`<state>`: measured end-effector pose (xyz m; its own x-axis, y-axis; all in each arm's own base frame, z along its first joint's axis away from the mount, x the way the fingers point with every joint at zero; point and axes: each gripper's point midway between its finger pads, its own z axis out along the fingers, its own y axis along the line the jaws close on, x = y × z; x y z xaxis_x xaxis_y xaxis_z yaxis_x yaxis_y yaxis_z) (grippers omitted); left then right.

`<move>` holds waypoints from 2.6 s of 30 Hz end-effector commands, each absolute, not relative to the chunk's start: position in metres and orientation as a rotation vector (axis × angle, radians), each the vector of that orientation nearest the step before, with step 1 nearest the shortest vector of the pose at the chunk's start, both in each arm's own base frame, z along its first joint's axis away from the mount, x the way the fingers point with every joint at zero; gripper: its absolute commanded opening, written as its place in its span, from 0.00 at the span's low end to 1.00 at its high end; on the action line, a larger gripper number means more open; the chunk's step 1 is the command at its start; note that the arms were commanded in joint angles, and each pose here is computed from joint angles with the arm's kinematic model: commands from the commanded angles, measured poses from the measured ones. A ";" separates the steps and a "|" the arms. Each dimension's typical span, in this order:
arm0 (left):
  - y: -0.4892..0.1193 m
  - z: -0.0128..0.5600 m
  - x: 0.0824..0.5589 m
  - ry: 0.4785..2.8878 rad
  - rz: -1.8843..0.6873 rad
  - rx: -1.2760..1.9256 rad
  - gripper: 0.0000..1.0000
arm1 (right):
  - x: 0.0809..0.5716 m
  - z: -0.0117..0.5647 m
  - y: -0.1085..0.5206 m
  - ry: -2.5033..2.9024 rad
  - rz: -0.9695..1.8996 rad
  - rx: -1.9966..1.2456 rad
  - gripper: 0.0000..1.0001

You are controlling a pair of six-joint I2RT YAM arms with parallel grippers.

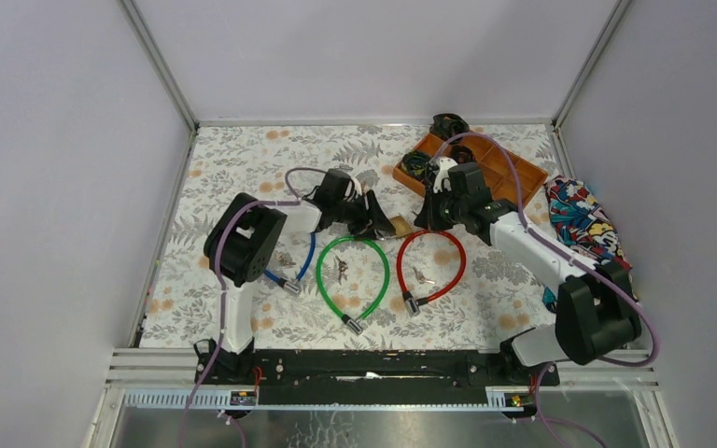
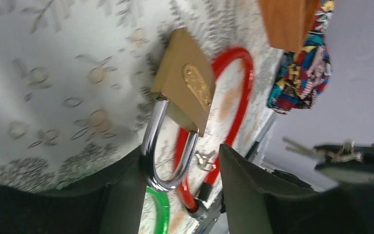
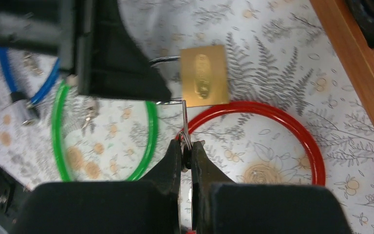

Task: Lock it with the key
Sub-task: Place the lock at the center of the board, then place the key at the center of the board, then pick up the lock from the center of the board.

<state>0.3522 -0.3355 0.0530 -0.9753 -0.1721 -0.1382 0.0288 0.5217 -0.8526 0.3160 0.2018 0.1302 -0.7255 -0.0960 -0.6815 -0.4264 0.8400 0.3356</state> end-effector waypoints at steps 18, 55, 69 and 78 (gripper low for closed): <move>-0.250 0.109 0.366 2.526 -0.706 0.124 0.99 | 0.382 0.119 0.272 2.261 0.812 -0.316 0.00; -0.026 0.171 0.446 2.260 -0.070 -0.046 0.96 | 0.494 0.084 0.363 2.283 0.208 -0.019 0.86; -0.040 0.167 0.440 2.271 -0.198 -0.039 0.96 | 0.493 0.023 0.334 2.315 -0.132 -0.163 0.83; -0.044 0.165 0.438 2.277 -0.225 -0.041 0.95 | 0.493 0.049 0.304 2.300 -0.158 -0.240 0.76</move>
